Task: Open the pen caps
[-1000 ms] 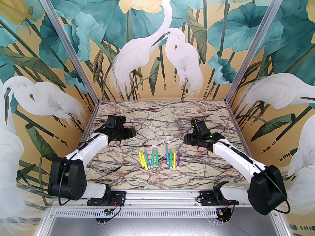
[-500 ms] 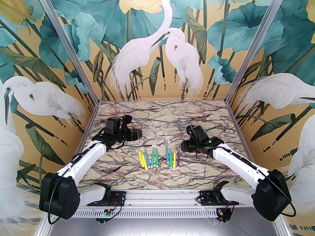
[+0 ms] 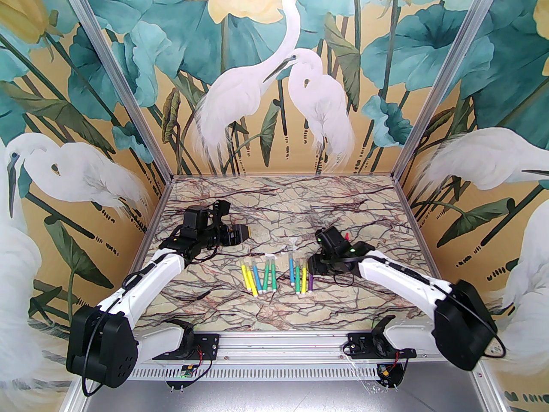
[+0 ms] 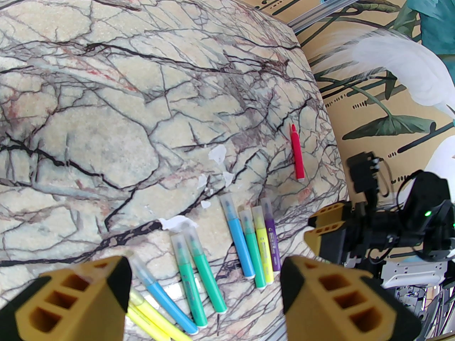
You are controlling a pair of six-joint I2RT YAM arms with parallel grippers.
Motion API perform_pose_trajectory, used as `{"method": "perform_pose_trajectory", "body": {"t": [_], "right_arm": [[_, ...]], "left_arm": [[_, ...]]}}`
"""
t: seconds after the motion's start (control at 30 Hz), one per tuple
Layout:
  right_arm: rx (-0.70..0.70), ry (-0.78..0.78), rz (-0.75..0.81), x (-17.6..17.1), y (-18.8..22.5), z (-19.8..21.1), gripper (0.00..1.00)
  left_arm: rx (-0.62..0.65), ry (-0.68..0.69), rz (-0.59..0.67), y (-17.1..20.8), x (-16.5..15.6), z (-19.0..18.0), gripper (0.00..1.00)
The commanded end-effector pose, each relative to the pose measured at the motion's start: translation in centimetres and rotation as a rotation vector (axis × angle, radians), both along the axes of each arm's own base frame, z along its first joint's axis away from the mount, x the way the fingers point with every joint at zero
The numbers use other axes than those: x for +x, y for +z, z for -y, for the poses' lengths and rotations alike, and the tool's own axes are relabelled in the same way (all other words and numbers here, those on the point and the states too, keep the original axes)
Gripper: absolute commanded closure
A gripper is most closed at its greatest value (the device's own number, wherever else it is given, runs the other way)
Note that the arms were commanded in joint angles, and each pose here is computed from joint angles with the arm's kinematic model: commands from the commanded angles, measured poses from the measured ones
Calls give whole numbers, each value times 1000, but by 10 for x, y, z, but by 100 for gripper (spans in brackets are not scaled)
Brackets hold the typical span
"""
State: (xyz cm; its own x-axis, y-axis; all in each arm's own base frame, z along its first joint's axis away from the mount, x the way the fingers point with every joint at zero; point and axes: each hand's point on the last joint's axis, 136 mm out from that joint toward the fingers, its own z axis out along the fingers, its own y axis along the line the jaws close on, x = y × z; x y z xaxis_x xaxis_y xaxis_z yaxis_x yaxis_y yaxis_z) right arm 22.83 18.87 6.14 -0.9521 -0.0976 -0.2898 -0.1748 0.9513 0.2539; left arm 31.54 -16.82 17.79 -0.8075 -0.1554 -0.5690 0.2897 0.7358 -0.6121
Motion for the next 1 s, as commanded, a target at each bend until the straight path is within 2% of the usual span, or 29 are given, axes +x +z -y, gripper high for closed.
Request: {"method": "perform_pose_trajectory", "body": {"t": [0.0, 0.57, 0.97], "right_arm": [[1, -6, -24, -1, -10, -7, 53], [-96, 14, -70, -3, -40, -16, 57], [-230, 2, -83, -1, -54, -9, 63]], "left_arm": [[-17, -14, 27, 7, -4, 3, 26], [-6, 5, 40, 9, -4, 0, 26], [-5, 12, 42, 9, -5, -2, 26]]}}
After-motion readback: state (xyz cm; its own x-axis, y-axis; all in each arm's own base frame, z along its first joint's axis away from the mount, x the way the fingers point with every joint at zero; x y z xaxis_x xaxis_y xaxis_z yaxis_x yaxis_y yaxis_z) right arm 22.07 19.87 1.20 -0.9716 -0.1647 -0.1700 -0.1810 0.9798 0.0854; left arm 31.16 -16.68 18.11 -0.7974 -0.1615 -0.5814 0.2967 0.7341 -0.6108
